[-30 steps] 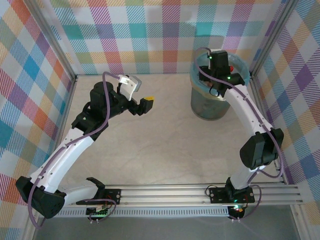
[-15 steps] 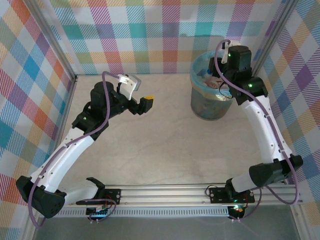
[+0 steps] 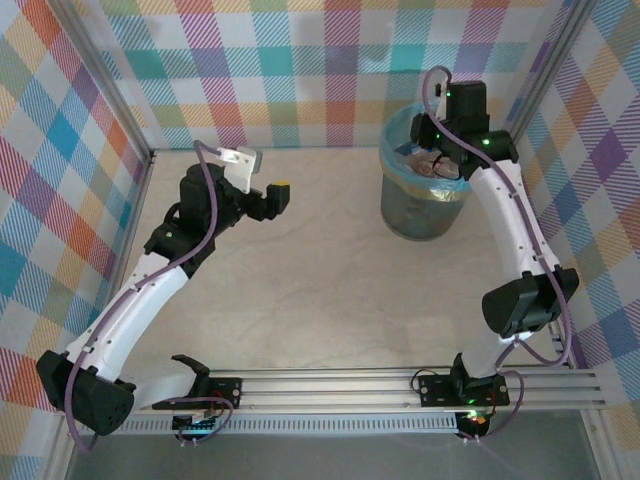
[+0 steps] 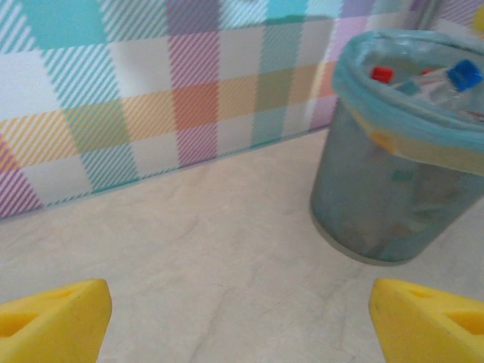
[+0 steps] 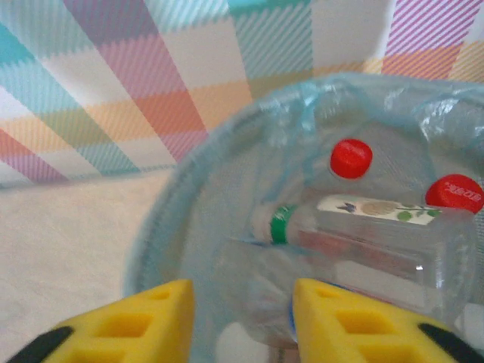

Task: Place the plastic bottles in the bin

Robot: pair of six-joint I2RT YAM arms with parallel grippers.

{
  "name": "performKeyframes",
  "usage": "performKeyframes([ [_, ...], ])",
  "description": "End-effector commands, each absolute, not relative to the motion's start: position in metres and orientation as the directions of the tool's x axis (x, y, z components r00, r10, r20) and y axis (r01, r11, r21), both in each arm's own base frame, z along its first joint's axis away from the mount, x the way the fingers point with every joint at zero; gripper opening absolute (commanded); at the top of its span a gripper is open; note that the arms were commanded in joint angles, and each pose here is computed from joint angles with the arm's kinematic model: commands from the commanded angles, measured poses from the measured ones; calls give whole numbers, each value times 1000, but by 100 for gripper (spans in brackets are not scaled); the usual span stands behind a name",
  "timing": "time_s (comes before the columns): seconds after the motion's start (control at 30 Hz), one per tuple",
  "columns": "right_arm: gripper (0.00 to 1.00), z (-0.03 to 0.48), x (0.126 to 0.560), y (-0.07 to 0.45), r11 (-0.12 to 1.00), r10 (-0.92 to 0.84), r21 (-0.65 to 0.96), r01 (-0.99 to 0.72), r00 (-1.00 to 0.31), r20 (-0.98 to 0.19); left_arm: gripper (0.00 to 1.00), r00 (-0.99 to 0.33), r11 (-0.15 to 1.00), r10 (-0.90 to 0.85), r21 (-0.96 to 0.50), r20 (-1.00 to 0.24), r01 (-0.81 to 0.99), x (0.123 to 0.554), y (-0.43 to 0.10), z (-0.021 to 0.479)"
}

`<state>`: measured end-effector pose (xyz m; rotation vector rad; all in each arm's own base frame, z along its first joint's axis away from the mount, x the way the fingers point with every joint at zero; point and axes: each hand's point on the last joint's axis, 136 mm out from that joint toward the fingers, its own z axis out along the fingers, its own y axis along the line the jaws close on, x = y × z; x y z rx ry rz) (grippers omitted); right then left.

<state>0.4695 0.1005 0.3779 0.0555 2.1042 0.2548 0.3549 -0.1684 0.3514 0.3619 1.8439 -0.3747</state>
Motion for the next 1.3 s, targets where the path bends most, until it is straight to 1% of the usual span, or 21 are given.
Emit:
performKeyframes([
  [0.0,59,443,425,96,964,181,246,-103,-424,-888,89,-271,962,-34,-104,-962,251,357,-128,360],
  [0.03,63,452,412,92,964,186,247,-104,-401,-897,89,-269,975,-44,-100,-962,197,357,-117,357],
  [0.1,67,459,385,81,965,200,246,-91,-350,-915,89,-264,993,-53,-79,-963,89,359,-94,345],
  [0.2,73,442,343,59,979,174,194,-63,-238,-956,90,-250,996,-59,-41,-966,-75,355,-57,315],
  [0.23,76,429,329,50,985,157,169,-39,-208,-965,90,-242,992,-63,-34,-968,-120,353,-46,304],
  [0.27,76,413,316,43,989,140,148,-25,-193,-971,90,-240,987,-62,-24,-969,-158,350,-36,290],
  [0.33,76,385,293,40,993,95,104,-45,-178,-979,90,-244,981,-56,-7,-968,-196,344,-25,261],
  [0.4,76,353,277,37,995,73,85,-56,-195,-978,90,-247,977,-57,-3,-967,-212,339,-19,241],
  [0.5,77,298,267,37,997,33,52,-64,-264,-964,89,-276,971,-50,18,-960,-237,334,-11,207],
  [0.57,78,260,270,36,998,23,41,-55,-294,-956,88,-303,964,-36,47,-952,-262,333,-3,185],
  [0.67,78,206,288,42,997,-2,20,-78,-277,-961,88,-328,966,-41,46,-944,-254,337,1,158],
  [0.77,80,172,305,43,997,-25,-8,-70,-247,-969,86,-361,990,-23,30,-932,-141,352,-16,136],
  [0.9,81,154,326,53,989,-98,-70,-127,-232,-968,87,-411,998,8,33,-912,-55,370,-32,109],
  [0.97,82,145,338,54,988,-82,-49,-144,-233,-969,86,-454,999,27,42,-890,-23,377,-36,101],
  [1.07,82,131,351,62,982,-49,-2,-188,-243,-969,86,-419,999,49,52,-907,3,384,-39,105],
  [1.13,82,123,361,64,980,-76,-15,-197,-303,-950,87,-377,998,62,51,-924,38,386,-41,107],
  [1.23,83,127,366,63,966,-125,-65,-251,-229,-965,88,-383,999,9,-11,-924,49,392,-34,92],
  [1.27,83,122,366,56,967,-92,-32,-252,-234,-968,88,-385,998,-12,-35,-923,53,393,-31,84],
])
